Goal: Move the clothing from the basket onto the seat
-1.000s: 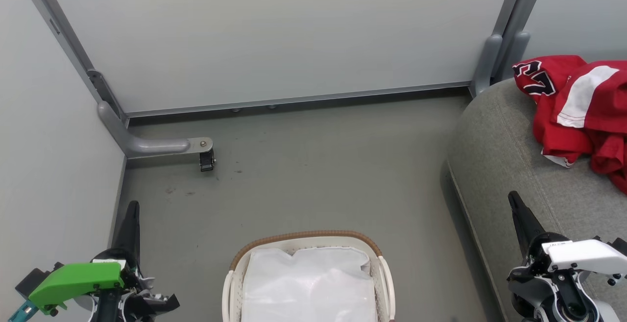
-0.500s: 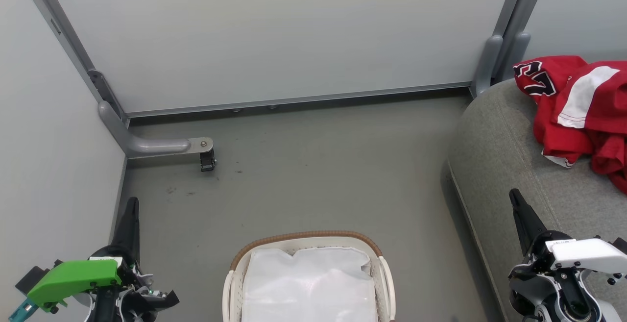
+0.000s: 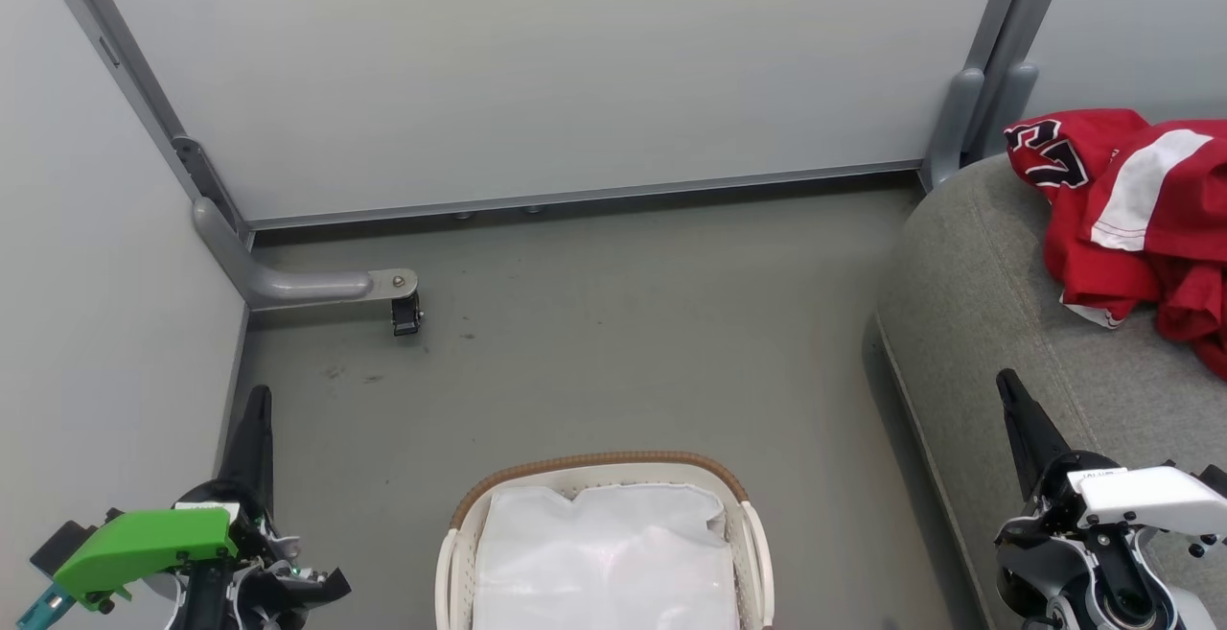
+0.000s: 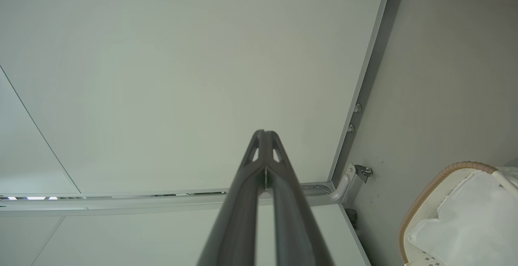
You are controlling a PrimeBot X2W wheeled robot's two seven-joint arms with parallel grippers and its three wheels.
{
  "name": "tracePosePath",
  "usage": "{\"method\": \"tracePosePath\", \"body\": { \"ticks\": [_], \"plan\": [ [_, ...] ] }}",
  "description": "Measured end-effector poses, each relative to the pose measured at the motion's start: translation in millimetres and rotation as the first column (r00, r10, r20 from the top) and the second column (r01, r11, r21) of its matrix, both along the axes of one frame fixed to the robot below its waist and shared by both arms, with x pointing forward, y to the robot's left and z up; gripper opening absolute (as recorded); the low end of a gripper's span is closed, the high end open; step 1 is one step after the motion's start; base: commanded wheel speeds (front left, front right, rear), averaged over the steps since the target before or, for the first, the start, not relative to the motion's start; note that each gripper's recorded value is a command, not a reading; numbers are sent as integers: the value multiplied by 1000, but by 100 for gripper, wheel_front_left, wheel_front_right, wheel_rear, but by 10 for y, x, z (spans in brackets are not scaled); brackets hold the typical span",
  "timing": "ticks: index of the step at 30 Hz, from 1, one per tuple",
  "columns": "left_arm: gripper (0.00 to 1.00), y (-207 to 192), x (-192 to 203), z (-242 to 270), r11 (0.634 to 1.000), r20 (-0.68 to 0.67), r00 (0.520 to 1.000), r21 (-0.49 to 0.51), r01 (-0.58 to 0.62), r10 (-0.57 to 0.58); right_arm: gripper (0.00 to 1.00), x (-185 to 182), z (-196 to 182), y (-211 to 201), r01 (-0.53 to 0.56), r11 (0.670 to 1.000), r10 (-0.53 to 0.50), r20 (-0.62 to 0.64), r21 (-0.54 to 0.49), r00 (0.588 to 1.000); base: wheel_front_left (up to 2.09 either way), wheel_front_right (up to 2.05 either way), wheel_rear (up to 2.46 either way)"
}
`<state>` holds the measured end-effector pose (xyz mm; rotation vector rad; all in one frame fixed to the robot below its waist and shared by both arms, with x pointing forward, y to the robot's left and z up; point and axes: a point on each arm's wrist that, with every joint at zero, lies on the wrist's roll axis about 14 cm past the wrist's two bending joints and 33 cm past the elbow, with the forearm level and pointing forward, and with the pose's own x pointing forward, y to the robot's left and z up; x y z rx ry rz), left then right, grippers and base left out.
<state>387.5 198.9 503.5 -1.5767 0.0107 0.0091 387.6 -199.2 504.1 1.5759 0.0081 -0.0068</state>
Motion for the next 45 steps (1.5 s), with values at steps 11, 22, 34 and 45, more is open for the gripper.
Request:
{"method": "tracePosePath", "body": {
  "ticks": [11, 22, 34, 45],
  "plan": [
    [0, 0, 0, 0, 1000, 0, 1000, 0, 0, 0, 0, 0, 0, 0, 0, 1000, 0, 0, 0, 1000, 0, 0, 0],
    [0, 0, 0, 0, 1000, 0, 1000, 0, 0, 0, 0, 0, 0, 0, 0, 1000, 0, 0, 0, 1000, 0, 0, 0],
    [0, 0, 0, 1, 1000, 0, 1000, 0, 0, 0, 0, 0, 0, 0, 0, 1000, 0, 0, 0, 1000, 0, 0, 0],
    [0, 0, 0, 1, 1000, 0, 1000, 0, 0, 0, 0, 0, 1, 0, 0, 1000, 0, 0, 0, 1000, 0, 0, 0]
  ]
}}
